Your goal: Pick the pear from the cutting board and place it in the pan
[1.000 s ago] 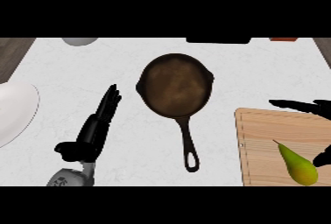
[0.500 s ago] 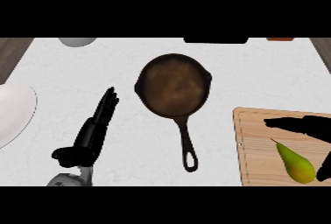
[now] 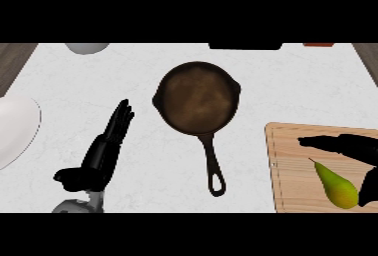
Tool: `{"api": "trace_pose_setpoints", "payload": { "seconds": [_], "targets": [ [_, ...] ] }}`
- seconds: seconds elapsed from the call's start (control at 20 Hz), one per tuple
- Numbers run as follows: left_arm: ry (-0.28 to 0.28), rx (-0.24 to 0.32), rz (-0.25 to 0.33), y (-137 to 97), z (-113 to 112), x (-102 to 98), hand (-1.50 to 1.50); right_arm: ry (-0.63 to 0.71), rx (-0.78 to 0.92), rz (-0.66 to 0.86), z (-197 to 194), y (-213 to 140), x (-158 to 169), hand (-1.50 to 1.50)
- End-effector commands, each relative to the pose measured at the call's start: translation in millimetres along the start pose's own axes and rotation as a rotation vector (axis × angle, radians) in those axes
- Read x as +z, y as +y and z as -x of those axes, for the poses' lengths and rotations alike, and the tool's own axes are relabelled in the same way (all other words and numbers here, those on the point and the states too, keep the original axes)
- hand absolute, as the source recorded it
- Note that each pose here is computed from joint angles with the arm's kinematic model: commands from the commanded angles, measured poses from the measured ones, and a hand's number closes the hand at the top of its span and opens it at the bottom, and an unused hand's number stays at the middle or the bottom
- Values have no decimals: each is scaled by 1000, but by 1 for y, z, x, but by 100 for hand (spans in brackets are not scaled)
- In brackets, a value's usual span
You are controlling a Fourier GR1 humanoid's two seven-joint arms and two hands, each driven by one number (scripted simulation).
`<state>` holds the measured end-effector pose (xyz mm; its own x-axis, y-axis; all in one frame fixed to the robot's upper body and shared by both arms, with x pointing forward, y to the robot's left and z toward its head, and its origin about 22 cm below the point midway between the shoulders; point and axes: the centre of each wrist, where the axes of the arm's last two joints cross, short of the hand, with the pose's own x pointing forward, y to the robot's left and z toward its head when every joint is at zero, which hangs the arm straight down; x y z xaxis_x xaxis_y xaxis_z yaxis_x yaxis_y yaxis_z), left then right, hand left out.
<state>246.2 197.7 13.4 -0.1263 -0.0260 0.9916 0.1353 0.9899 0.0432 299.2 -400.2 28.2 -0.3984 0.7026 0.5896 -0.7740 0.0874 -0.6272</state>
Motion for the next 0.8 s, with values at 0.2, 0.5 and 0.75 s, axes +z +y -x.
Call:
{"api": "trace_pose_setpoints", "payload": {
  "seconds": [0.2, 0.5, 0.75],
  "targets": [
    [6, 15, 1, 2, 5, 2, 0, -93, -114, -87, 15, 14, -30, -150],
    [-15, -7, 9, -6, -4, -1, 0, -42, -114, -117, 23, 20, -40, -150],
    [-4, -3, 9, 7, 8, 8, 0, -126, 55, -192, 15, 27, -41, 150]
  ]
}}
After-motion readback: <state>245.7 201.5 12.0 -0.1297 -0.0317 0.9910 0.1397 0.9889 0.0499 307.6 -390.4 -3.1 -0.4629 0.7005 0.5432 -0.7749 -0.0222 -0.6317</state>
